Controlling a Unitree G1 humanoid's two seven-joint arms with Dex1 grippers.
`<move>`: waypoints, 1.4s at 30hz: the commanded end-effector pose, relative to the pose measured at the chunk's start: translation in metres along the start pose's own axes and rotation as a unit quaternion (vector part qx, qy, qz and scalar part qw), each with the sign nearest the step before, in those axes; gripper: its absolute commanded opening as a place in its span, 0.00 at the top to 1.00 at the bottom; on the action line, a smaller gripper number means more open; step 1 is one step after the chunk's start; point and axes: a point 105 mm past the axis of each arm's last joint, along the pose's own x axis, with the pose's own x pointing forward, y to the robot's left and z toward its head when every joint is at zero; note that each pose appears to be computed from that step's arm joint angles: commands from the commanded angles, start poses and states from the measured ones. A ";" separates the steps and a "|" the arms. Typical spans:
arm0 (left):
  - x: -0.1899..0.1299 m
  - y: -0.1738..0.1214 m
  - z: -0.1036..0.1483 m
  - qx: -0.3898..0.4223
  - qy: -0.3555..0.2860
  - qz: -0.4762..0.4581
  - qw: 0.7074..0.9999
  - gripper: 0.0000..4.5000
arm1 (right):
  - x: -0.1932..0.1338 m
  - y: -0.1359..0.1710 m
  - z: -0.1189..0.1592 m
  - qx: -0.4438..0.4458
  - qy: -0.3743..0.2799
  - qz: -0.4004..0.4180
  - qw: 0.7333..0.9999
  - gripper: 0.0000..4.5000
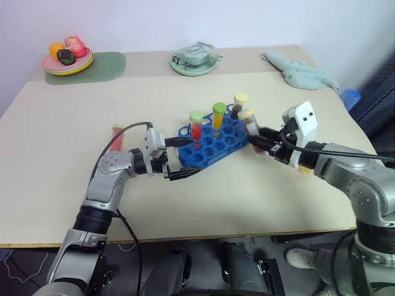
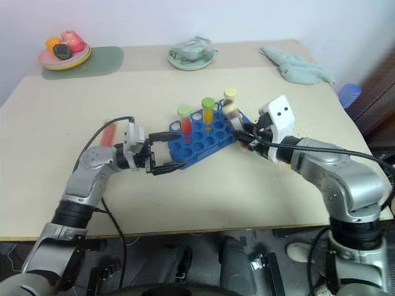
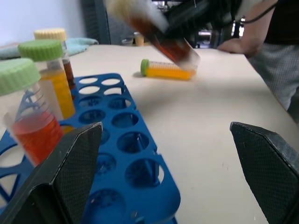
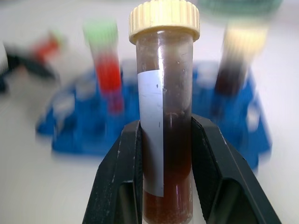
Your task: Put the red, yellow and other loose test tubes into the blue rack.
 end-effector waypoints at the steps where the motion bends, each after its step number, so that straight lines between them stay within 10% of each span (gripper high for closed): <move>1: -0.005 0.007 0.012 0.014 -0.015 0.013 1.000 0.00 | 0.010 -0.011 0.013 -0.019 -0.096 -0.050 0.994 0.82; 14: -0.030 0.007 0.016 0.006 0.003 0.053 0.999 0.00 | 0.056 -0.040 -0.041 -0.002 -0.232 -0.170 0.958 0.82; 33: -0.033 -0.002 0.029 0.000 -0.004 0.058 0.998 0.00 | 0.069 -0.037 -0.078 0.005 -0.241 -0.186 0.953 0.82; 40: -0.030 -0.001 0.031 -0.001 -0.002 0.053 0.999 0.00 | 0.060 -0.036 -0.073 -0.068 -0.245 -0.217 0.942 0.07; 42: -0.029 -0.002 0.031 -0.003 -0.003 0.051 0.999 0.00 | 0.058 -0.034 -0.067 -0.082 -0.251 -0.211 0.941 0.07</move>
